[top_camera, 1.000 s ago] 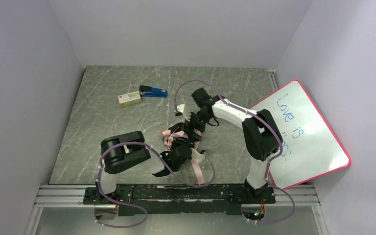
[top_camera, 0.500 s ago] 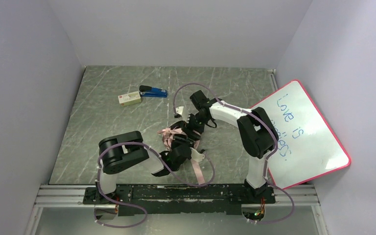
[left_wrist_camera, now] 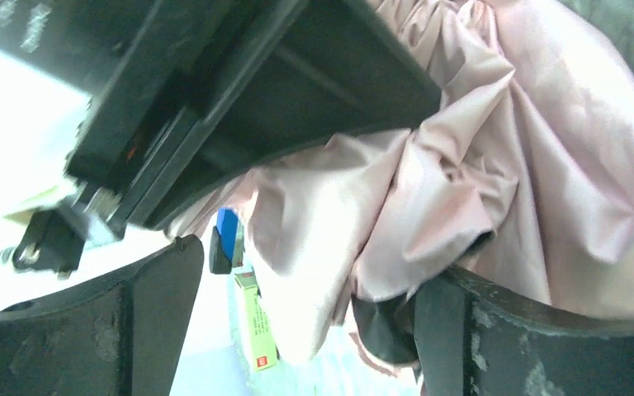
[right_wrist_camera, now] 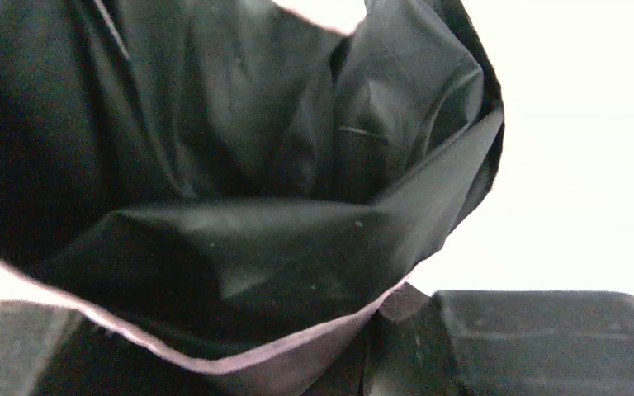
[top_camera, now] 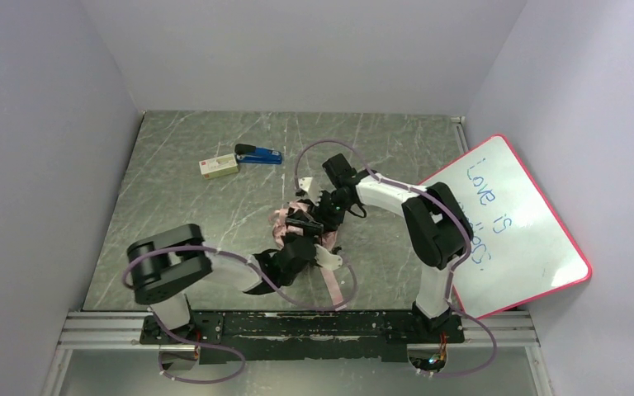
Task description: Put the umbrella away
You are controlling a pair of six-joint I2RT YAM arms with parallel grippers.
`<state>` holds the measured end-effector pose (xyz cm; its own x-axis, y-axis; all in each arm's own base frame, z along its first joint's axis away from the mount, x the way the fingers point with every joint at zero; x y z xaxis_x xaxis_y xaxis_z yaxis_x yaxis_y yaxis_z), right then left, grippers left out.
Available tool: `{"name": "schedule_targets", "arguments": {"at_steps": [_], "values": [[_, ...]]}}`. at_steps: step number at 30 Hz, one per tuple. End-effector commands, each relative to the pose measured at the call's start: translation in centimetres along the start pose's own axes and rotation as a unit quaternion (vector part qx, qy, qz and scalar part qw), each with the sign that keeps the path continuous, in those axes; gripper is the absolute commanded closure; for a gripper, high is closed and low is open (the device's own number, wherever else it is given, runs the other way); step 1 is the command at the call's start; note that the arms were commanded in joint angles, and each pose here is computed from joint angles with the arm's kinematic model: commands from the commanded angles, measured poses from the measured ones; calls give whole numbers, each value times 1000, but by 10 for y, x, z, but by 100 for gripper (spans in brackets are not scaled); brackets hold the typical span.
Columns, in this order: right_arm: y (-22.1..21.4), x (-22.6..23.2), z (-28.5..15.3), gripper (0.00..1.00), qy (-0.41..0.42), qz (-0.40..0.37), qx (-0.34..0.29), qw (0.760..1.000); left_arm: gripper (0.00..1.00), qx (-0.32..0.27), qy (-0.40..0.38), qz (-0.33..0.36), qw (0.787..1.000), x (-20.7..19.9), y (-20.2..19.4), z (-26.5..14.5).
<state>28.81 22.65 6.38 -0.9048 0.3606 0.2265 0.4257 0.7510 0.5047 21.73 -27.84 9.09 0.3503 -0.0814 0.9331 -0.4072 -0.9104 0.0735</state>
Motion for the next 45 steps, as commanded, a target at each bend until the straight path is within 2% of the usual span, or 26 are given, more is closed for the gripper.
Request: {"name": "schedule_targets", "arguments": {"at_steps": [1,5,10,17,23,31,35,39,45], "values": [[-37,-13,22,91,-32,40,52,997,7,-20,-38,-44,998,6,-15,-15],[-38,-23,18,92,-80,33,49,995,3,-32,-55,-110,992,21,-40,-32],[-42,-31,14,90,-154,0,47,987,3,-11,-70,-222,973,44,-88,-46],[-45,-29,9,85,-258,-41,26,965,7,13,-73,-302,950,68,-123,-55],[-53,-15,8,85,-358,-119,27,926,10,13,-78,-346,935,91,-137,-54],[-61,9,10,81,-415,-180,11,892,10,-19,-124,-357,926,107,-137,-39],[-72,15,18,79,-434,-199,38,878,7,-53,-180,-334,924,114,-128,-27],[-77,24,26,80,-442,-220,51,868,9,-91,-258,-306,912,114,-114,-9],[-77,43,37,82,-452,-255,38,854,8,-137,-299,-284,900,120,-100,13]]}}
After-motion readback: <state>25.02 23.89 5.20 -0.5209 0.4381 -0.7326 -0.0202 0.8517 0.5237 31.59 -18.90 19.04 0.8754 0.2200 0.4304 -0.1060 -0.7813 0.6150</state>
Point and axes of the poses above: each gripper's point midway between its finger pads, its own z axis out along the fingers, its own x axis along the line the jaws close on, y = z × x, the point moved 6 cm from there along -z, back along the fingers, and after that the axes turned 10 degrees about z, right-handed, at the moved point
